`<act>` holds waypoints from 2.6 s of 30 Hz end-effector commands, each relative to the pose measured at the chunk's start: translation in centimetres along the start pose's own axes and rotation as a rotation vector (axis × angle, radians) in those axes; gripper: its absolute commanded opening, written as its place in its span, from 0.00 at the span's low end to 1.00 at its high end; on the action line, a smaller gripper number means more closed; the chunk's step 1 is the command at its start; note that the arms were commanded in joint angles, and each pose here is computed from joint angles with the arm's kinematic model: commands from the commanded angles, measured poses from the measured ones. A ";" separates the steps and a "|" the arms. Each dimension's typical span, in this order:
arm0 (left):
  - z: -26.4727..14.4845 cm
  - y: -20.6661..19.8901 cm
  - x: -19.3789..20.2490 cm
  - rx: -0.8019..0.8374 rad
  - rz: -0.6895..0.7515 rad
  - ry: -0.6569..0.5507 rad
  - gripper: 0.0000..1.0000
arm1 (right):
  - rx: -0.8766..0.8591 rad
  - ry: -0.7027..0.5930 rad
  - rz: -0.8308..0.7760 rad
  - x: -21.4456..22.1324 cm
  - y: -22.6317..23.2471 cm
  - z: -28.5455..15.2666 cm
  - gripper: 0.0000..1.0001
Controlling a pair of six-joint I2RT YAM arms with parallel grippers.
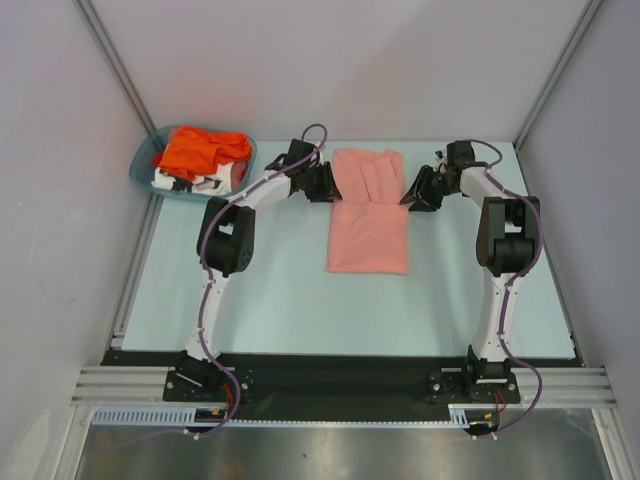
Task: Fold and stack the t-shirts
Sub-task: Fold the tshirt
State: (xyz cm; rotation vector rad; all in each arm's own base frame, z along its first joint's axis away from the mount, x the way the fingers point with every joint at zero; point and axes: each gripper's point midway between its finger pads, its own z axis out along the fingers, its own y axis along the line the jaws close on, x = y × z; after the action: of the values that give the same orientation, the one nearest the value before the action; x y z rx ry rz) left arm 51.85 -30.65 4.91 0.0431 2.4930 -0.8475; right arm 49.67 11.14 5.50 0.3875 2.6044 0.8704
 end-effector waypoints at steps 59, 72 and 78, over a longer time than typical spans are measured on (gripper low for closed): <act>-10.2 -2.9 -4.3 -0.111 0.069 -0.106 0.56 | 0.290 -0.049 -0.085 -2.6 -0.6 -7.0 0.63; -9.5 -9.2 11.6 0.161 -0.047 0.173 0.07 | -0.084 0.275 -0.133 13.2 8.8 -3.5 0.07; -7.4 -4.3 16.0 0.071 -0.199 0.269 0.00 | -0.127 0.416 -0.126 17.6 8.7 -0.8 0.00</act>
State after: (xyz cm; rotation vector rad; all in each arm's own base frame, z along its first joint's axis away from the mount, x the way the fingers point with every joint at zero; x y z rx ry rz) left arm 32.94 -32.53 5.59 0.0543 2.7585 -1.0212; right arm 35.16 23.05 7.42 0.0178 2.8958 1.0480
